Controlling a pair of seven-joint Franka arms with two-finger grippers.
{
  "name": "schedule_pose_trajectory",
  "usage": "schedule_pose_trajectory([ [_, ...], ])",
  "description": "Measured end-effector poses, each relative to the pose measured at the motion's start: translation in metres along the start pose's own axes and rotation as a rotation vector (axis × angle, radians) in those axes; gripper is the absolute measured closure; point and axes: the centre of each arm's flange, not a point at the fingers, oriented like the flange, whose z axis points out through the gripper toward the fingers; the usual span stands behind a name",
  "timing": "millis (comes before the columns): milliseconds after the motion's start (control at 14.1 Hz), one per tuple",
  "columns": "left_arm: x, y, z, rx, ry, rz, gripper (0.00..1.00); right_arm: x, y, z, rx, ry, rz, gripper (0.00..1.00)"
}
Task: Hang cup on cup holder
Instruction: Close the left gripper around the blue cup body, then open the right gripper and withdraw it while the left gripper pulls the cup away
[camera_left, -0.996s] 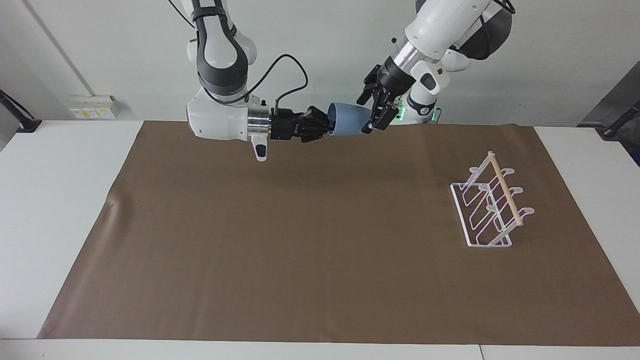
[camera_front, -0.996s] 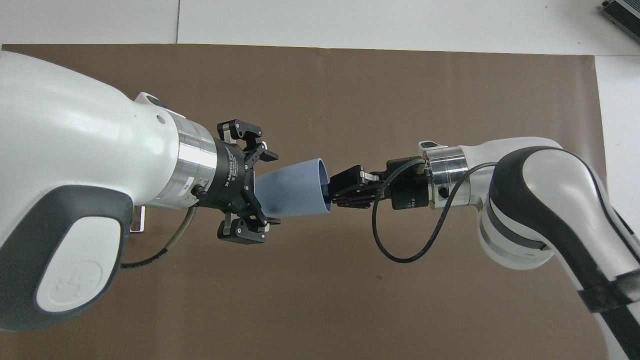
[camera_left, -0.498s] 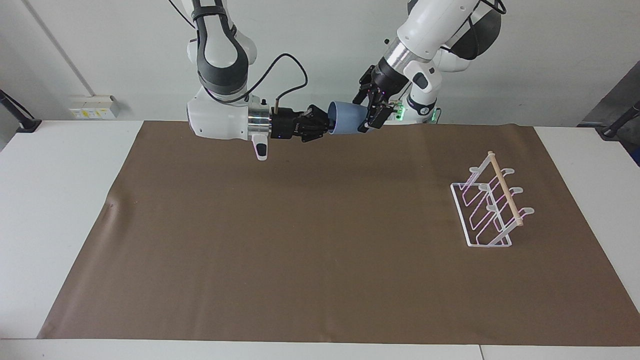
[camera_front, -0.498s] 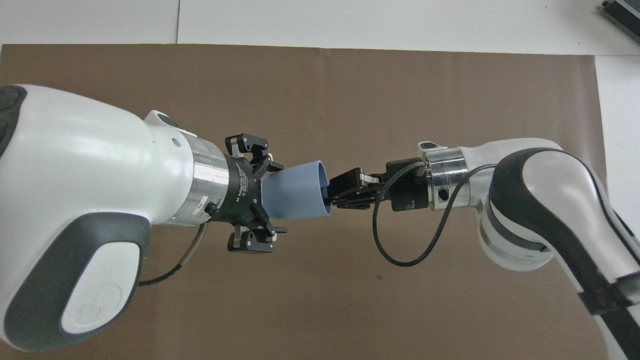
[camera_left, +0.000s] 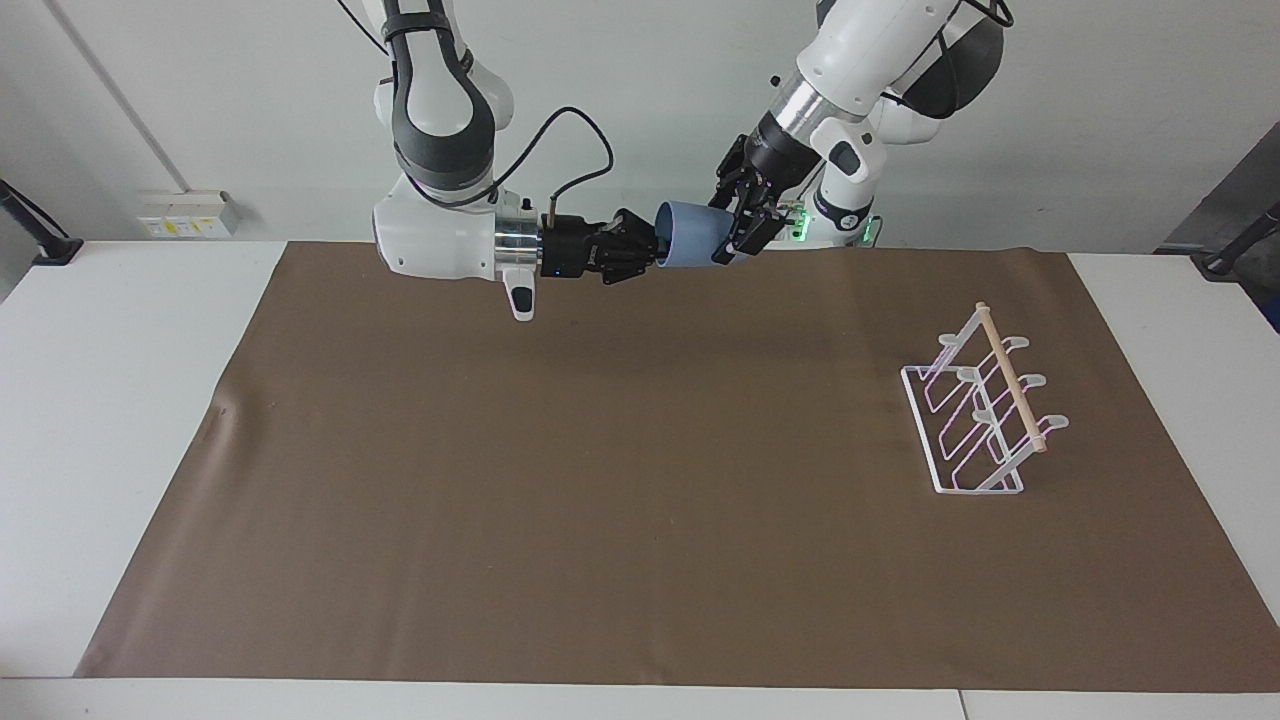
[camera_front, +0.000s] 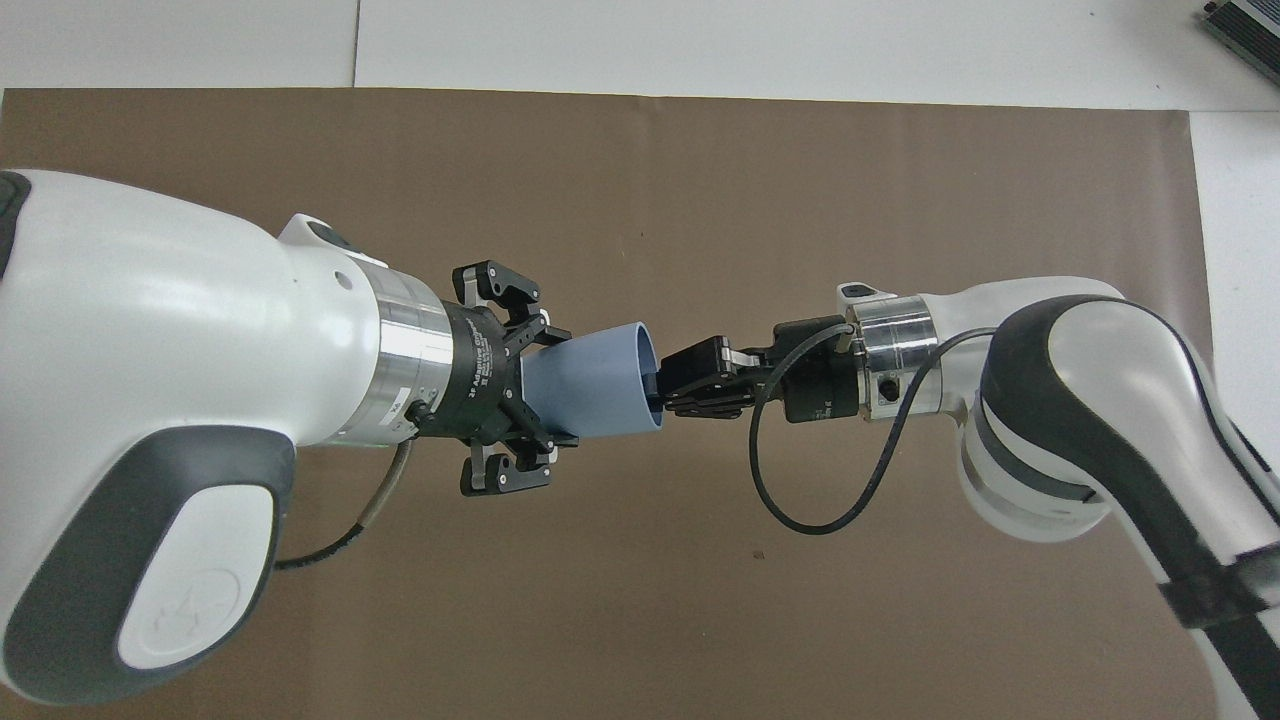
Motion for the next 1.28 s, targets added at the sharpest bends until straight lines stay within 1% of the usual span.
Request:
schedule_pose_trajectory([
  [142, 0.0, 0.0, -0.001, -0.002, -0.001, 0.0, 0.23, 0.0, 0.0, 0.0, 0.002, 0.0, -0.001, 0.96],
  [213, 0.001, 0.0, -0.001, -0.003, -0.001, -0.002, 0.23, 0.0, -0.001, 0.0, 0.005, 0.001, -0.001, 0.91],
  [285, 0.002, 0.002, -0.002, -0.004, -0.001, -0.006, 0.23, -0.001, -0.003, 0.0, 0.007, 0.002, -0.004, 0.8],
  [356, 0.004, 0.003, -0.003, -0.005, 0.0, -0.009, 0.23, -0.002, -0.006, -0.001, 0.009, 0.004, -0.009, 0.72],
  [427, 0.005, 0.003, -0.003, -0.006, 0.0, -0.011, 0.23, -0.003, -0.008, -0.002, 0.009, 0.006, -0.013, 0.72],
  [569, 0.006, 0.004, -0.002, -0.005, 0.001, -0.012, 0.23, -0.004, -0.011, -0.003, 0.009, 0.009, -0.018, 0.68],
  [640, 0.006, 0.004, -0.001, -0.004, 0.003, -0.013, 0.23, -0.004, -0.011, -0.004, 0.01, 0.01, -0.018, 0.6],
  [782, 0.016, 0.01, -0.003, -0.013, 0.014, -0.03, 0.23, -0.002, -0.01, -0.011, 0.01, 0.014, -0.018, 0.38],
  [854, 0.024, 0.015, -0.005, -0.024, 0.029, -0.042, 0.23, -0.002, -0.011, -0.016, 0.0, 0.016, -0.023, 0.25],
  [996, 0.042, 0.024, -0.006, -0.055, 0.097, -0.048, 0.23, -0.002, -0.015, -0.024, -0.042, 0.02, -0.05, 0.06],
  [1067, 0.049, 0.026, -0.003, -0.066, 0.136, -0.044, 0.23, -0.002, -0.017, -0.028, -0.08, 0.018, -0.07, 0.0],
  [1138, 0.055, 0.026, 0.0, -0.077, 0.17, -0.04, 0.23, -0.003, -0.019, -0.032, -0.138, 0.012, -0.094, 0.0],
  [1280, 0.067, 0.027, 0.004, -0.113, 0.225, -0.035, 0.23, -0.003, -0.021, -0.043, -0.295, 0.002, -0.115, 0.0],
])
